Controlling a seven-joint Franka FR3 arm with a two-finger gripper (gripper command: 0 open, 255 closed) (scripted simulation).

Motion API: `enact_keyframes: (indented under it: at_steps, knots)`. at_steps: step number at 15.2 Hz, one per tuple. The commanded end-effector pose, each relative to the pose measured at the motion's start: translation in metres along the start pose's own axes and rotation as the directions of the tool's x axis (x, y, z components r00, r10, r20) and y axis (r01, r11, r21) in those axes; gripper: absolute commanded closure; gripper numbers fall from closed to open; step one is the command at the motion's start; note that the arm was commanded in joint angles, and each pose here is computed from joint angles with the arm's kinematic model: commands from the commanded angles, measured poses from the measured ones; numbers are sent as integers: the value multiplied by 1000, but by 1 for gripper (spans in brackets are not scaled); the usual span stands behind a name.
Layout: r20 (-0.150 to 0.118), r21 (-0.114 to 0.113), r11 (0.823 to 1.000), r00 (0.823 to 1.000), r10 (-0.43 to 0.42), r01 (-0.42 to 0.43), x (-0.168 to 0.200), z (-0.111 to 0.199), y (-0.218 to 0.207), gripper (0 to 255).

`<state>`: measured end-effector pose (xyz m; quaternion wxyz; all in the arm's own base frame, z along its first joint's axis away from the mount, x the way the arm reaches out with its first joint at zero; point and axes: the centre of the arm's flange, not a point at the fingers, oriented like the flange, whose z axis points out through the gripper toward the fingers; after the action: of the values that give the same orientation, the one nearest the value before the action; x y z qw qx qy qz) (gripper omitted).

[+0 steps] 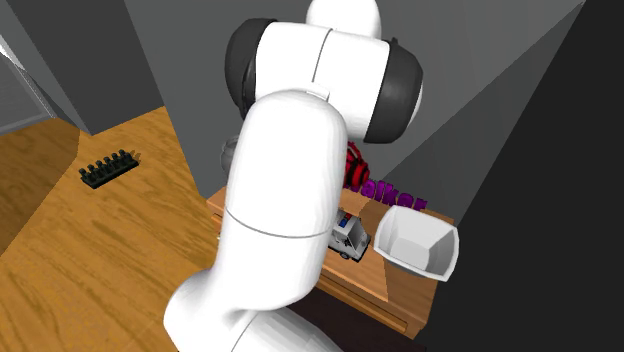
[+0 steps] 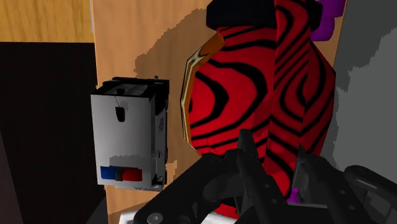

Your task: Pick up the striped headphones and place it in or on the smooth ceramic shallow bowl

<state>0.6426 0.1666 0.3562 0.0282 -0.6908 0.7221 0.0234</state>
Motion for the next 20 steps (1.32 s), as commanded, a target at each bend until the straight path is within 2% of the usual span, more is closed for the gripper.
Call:
enact_keyframes:
  at_steps: [1,9,20]
  knots:
    - [1,5,1000,1000,0,0,-2,-14,-1,255]
    - [1,5,1000,1000,0,0,-5,-54,-1,255]
    - [1,5,1000,1000,0,0,131,-94,30,255]
